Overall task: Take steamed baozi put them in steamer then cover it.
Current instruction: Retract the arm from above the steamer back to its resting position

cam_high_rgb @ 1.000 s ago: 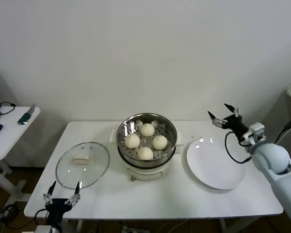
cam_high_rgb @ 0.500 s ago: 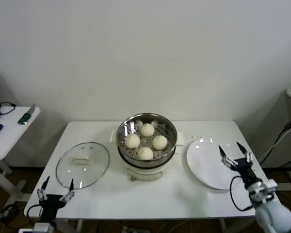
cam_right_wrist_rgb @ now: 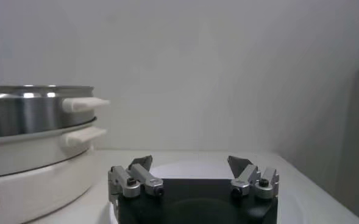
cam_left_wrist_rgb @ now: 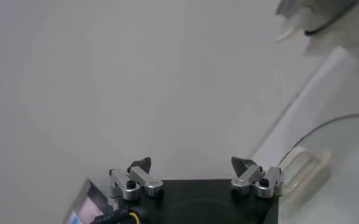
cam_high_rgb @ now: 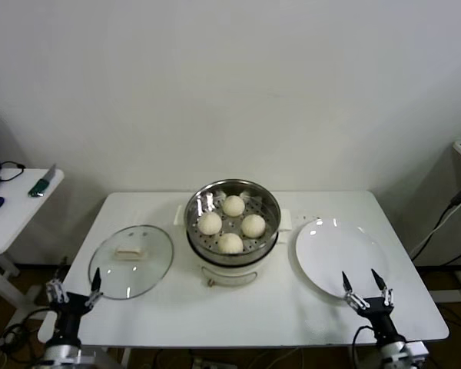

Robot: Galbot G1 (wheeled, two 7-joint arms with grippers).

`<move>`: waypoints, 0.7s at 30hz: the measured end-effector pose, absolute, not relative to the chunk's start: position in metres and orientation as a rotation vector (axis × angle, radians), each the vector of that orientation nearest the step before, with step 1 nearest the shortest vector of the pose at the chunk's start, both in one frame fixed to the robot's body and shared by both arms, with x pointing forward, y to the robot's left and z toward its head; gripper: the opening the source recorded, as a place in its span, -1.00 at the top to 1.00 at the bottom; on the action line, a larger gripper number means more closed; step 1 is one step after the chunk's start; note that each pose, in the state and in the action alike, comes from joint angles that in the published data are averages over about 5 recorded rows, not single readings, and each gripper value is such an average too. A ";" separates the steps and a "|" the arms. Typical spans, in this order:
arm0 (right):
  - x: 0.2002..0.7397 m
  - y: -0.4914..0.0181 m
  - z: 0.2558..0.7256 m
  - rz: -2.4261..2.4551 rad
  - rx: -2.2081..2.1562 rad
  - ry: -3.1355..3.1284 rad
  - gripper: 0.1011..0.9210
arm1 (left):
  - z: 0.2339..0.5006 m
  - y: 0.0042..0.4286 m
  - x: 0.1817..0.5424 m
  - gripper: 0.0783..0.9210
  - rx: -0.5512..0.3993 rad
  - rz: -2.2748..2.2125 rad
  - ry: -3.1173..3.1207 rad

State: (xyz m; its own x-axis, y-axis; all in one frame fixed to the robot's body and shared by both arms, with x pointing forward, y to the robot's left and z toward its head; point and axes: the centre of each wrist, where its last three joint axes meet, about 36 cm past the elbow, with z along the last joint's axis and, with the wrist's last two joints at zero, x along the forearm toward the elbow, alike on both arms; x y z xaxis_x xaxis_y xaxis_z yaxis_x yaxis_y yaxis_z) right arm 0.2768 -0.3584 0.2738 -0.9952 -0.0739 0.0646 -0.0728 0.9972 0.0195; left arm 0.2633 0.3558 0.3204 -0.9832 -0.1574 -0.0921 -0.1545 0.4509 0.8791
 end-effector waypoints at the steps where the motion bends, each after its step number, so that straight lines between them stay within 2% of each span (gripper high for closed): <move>1: 0.274 -0.356 0.272 -0.030 0.111 -3.072 -0.76 | 0.316 0.358 0.265 -0.77 0.274 -1.676 -2.651; 9: 0.259 -0.340 0.261 -0.056 0.095 -3.060 -0.76 | 0.280 0.379 0.277 -0.77 0.145 -1.983 -2.481; 21: 0.247 -0.329 0.259 -0.059 0.096 -3.056 -0.76 | 0.249 0.397 0.303 -0.77 0.050 -2.127 -2.347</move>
